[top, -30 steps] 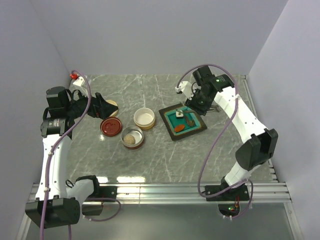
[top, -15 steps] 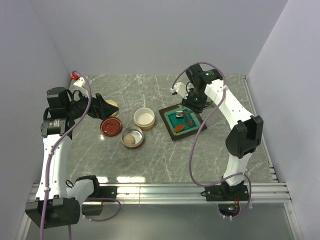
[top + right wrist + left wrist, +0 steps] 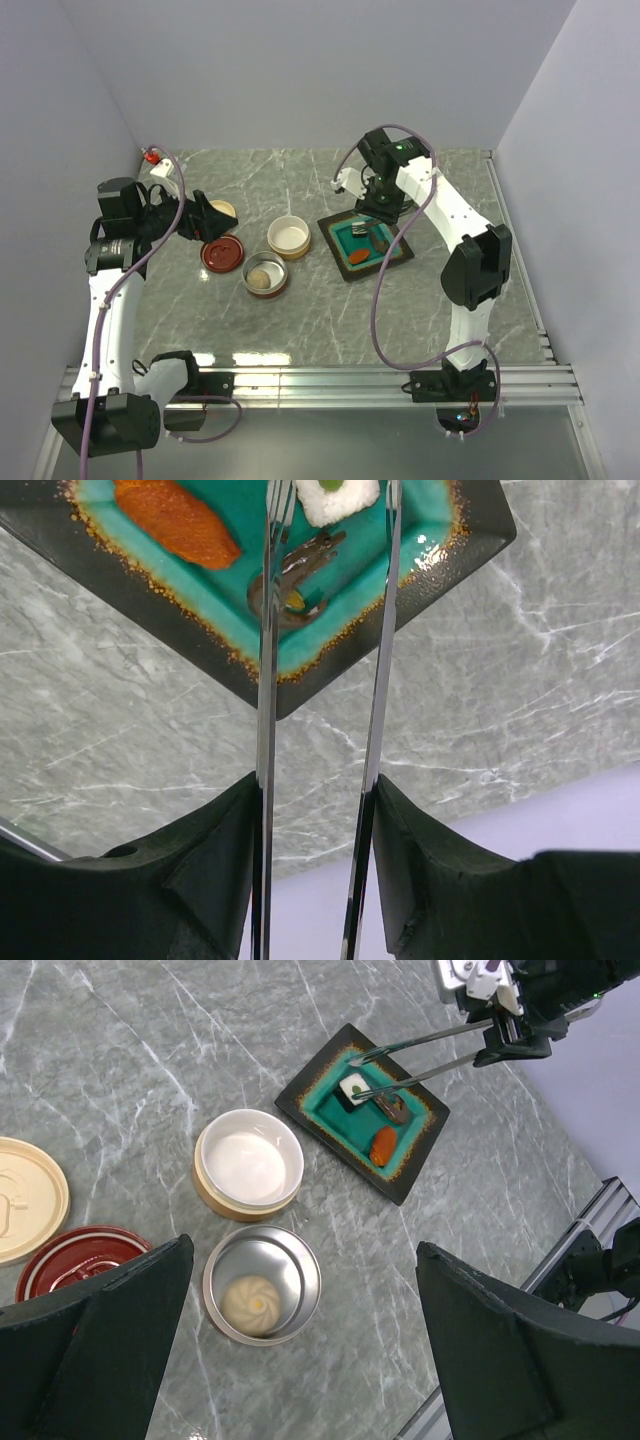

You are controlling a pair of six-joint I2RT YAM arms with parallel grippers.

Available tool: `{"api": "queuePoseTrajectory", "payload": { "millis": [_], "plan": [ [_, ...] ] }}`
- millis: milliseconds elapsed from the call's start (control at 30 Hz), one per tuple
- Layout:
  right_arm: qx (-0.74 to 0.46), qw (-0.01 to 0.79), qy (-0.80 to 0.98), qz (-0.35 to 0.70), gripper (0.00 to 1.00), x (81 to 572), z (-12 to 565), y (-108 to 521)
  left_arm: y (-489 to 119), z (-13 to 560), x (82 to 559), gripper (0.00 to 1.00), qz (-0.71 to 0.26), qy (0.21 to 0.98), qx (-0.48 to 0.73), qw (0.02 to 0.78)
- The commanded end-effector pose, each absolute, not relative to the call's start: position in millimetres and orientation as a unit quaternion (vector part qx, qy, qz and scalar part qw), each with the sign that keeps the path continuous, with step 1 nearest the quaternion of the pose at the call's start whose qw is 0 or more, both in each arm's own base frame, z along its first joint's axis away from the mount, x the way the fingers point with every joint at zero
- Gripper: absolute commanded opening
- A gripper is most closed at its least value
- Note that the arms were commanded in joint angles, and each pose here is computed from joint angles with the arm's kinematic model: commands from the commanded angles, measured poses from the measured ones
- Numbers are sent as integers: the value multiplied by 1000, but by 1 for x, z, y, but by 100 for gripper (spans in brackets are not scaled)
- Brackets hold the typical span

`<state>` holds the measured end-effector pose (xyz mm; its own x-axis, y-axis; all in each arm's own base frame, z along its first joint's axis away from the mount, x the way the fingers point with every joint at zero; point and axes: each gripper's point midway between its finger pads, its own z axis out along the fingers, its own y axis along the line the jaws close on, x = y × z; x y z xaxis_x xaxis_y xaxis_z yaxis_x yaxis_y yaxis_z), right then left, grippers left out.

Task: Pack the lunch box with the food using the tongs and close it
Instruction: Pick up the food using the clamp

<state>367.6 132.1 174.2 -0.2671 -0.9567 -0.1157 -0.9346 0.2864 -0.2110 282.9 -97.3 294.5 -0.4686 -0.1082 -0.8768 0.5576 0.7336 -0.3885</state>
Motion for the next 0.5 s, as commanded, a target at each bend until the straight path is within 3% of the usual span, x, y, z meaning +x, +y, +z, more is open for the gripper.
{"api": "queuePoseTrajectory", "payload": {
  "millis": [0,467],
  "plan": [
    [-658,94,743,-77,52,372,185,127,-100,304,280,99,-339,775,158,510],
    [-664,75,740,-80,52,379,173,128,-98,298,282,99,-335,779,155,506]
  ]
}}
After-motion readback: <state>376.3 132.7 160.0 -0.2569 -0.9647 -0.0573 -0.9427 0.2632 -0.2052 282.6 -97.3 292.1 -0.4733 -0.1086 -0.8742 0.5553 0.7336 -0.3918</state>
